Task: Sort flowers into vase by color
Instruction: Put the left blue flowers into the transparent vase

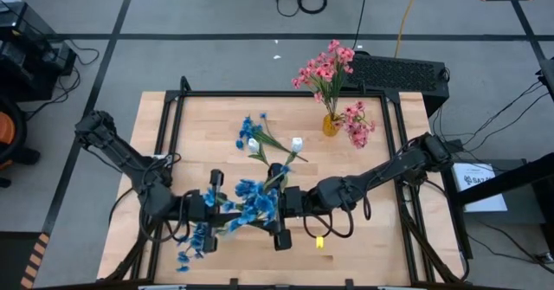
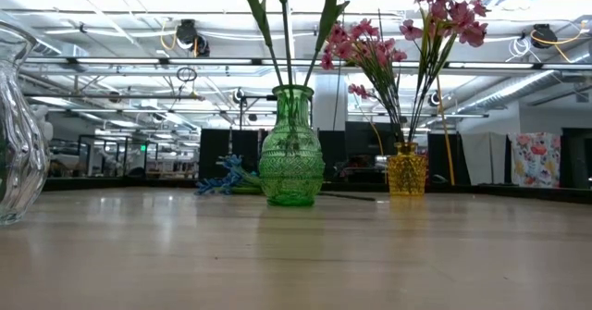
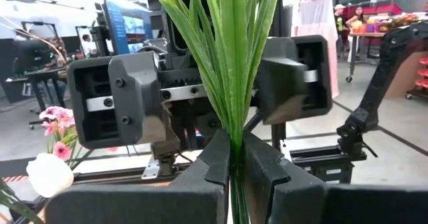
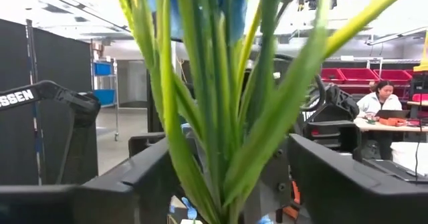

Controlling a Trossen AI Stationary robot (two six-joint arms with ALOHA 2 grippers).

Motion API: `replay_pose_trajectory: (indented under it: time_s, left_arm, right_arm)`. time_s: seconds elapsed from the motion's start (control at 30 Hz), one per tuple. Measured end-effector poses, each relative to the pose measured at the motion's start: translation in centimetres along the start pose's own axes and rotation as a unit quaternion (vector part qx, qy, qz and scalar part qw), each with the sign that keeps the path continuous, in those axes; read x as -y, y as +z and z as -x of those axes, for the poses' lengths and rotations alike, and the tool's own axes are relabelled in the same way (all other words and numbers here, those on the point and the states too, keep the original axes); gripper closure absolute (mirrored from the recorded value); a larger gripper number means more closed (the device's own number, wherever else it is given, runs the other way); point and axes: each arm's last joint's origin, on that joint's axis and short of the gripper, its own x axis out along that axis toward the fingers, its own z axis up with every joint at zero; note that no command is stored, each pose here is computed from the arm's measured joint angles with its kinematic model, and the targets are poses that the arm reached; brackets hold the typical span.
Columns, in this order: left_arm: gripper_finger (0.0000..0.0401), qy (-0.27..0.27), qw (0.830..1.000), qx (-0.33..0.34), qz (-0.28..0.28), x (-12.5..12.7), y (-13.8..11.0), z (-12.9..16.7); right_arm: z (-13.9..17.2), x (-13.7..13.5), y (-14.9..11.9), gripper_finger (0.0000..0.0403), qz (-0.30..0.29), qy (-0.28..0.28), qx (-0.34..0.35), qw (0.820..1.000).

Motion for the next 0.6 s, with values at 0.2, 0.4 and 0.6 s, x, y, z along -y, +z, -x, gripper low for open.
replay_pose_trajectory:
  time_s: [0.2,0.4,0.6]
  left_arm:
    - [0.0376,-0.009,1.000,0.001,0.000,0.35,0.05,0.23]
    - [0.0376,-0.014,1.000,0.005,0.004,0.52,0.37,0.66]
    - [0.0344,0.002,1.000,-0.004,0.028,0.68,0.26,0.85]
  right_arm:
    - [0.01,-0.05,0.00,0.0231,0.000,0.002,0.000,1.000]
    - [0.04,-0.15,0.02,0.0313,-0.003,0.004,0.001,1.000]
    - [0.04,-0.12,-0.02,0.0383,-0.001,-0.001,-0.001,1.000]
